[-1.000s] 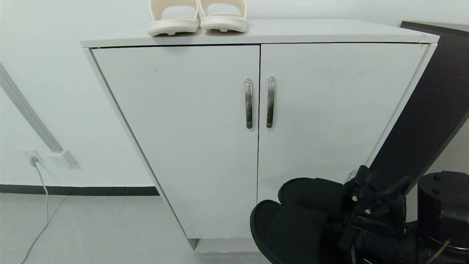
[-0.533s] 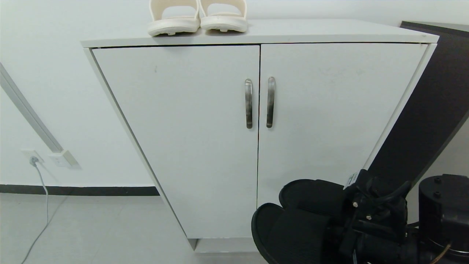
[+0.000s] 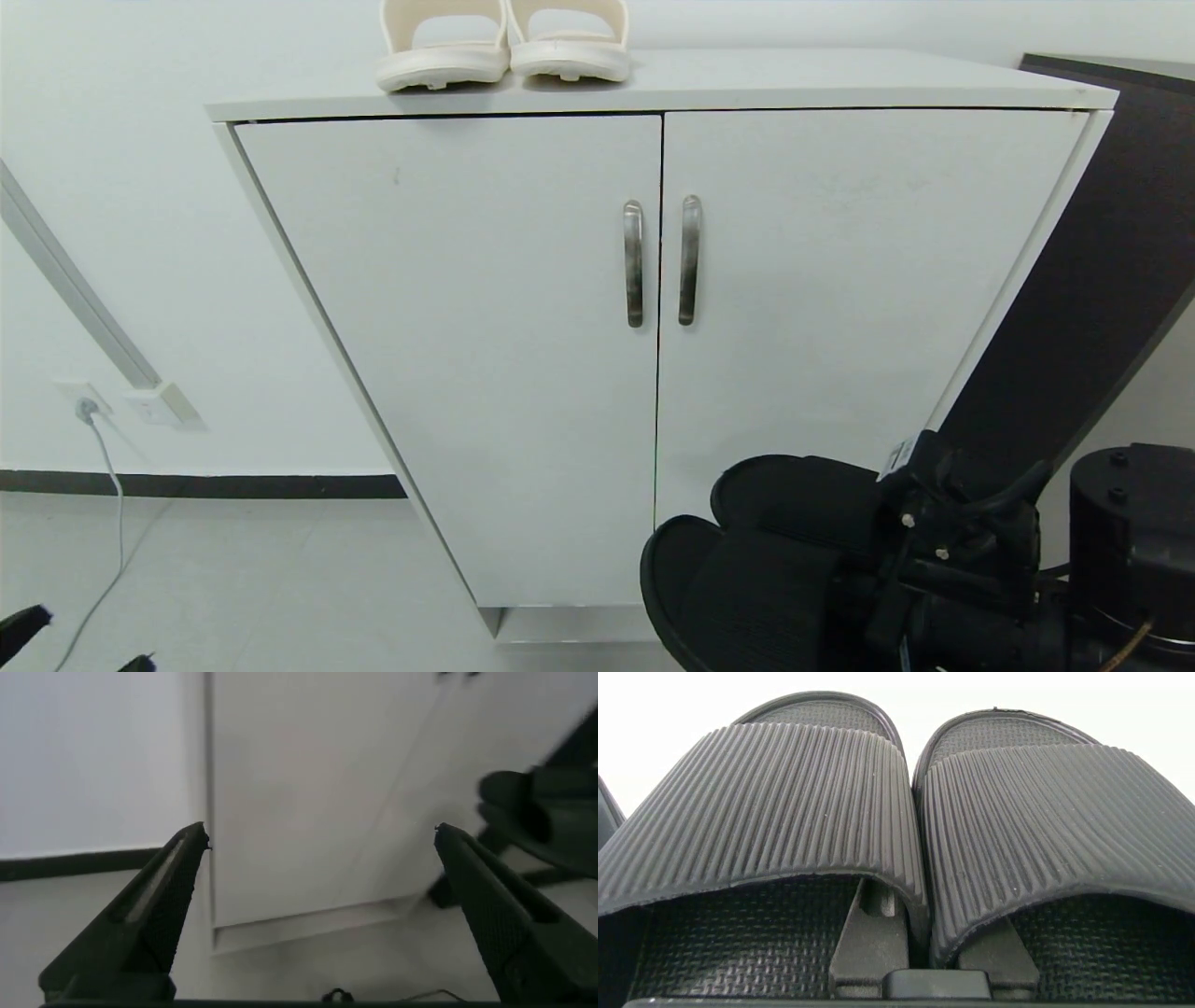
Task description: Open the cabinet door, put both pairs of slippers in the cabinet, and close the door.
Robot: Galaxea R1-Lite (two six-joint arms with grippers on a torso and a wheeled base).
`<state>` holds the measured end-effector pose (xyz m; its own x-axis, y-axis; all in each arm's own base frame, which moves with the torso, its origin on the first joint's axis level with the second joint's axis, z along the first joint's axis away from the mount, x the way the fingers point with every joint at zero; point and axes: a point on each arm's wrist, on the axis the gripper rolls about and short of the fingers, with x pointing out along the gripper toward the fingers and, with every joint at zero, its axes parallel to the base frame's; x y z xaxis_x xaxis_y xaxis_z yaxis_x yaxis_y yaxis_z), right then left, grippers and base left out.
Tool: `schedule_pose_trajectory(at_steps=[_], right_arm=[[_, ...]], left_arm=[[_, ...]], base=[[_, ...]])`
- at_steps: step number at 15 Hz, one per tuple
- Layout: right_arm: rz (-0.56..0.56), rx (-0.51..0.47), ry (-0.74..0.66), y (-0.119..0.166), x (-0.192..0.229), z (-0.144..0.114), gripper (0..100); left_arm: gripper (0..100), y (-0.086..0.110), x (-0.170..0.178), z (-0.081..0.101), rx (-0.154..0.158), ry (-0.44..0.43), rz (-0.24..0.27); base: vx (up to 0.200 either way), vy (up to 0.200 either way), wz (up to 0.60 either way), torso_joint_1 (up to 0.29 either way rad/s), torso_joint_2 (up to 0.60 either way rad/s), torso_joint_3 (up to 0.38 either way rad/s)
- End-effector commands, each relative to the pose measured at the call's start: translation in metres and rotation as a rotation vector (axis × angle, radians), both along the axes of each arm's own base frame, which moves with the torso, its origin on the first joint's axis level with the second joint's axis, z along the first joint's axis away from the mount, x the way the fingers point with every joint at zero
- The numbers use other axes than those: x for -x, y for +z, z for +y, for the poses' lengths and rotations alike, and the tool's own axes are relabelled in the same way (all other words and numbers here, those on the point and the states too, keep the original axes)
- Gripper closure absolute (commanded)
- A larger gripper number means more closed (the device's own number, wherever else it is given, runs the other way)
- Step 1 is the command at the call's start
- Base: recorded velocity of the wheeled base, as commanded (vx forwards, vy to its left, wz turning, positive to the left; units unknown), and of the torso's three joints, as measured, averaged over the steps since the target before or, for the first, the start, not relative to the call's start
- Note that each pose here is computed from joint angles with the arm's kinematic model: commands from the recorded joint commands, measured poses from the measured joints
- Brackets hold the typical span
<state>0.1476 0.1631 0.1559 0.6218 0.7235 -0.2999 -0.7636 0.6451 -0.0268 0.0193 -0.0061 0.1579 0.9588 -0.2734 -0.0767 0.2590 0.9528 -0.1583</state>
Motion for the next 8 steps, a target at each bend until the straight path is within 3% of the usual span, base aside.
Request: schedule_pose_trajectory(at_steps=[1,4,6,8], right_arm=[[-0.003,-0.003,0.001,0.001,0.000,0.000,100],[0.002,0.001,0.002,-0.001,0.000,0.000,100],[0.004,0.003,0.005,-0.001,0.001,0.000,100],[0.004,0.001,0.007,-0.001,0.001,0.000,100]], left_arm=[[0,0.005,-0.025,-0.002,0.006,-0.080,0.080],[0,0.019,-0.049,-0.009,0.022,-0.277,0.084],[0,0.028,-0.068,-0.014,0.023,-0.343,0.104],[0,0.041,-0.090,-0.034,0.018,-0.488,0.086]], base=[[0.000,0.000,0.00,0.000,0.00,0.000],[0.000,0.000,0.00,0.000,0.00,0.000],[0.000,0.000,0.00,0.000,0.00,0.000],[0.000,0.000,0.00,0.000,0.00,0.000]])
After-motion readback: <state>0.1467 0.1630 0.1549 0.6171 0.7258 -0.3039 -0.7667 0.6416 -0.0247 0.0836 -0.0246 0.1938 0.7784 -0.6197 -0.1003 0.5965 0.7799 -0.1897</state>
